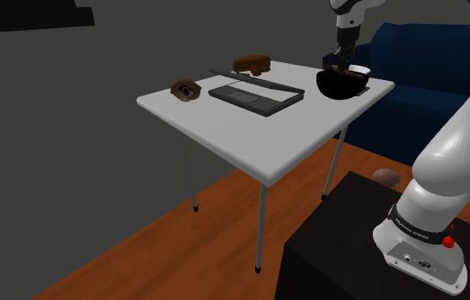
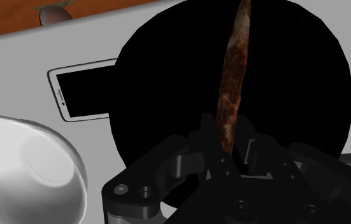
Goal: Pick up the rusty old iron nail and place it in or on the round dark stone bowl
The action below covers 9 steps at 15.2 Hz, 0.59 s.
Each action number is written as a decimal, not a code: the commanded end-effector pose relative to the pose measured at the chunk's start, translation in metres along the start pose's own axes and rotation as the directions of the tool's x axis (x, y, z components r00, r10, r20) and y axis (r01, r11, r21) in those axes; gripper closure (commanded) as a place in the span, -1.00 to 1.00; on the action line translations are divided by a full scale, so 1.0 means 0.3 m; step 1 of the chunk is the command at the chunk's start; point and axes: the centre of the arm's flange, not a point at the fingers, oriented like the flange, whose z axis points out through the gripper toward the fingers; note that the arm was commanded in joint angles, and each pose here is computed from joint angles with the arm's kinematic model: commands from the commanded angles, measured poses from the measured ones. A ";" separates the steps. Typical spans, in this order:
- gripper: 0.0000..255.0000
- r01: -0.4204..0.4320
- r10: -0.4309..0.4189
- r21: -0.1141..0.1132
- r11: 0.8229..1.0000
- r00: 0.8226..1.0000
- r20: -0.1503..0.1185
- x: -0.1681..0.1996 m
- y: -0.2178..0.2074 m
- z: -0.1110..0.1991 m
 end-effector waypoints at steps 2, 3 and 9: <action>-1.00 0.000 0.000 0.000 1.000 1.000 0.000 0.000 0.000 0.000; -1.00 0.000 0.000 0.000 1.000 1.000 0.000 0.000 0.000 0.000; -1.00 0.000 0.000 0.000 1.000 1.000 0.000 0.000 0.000 -0.088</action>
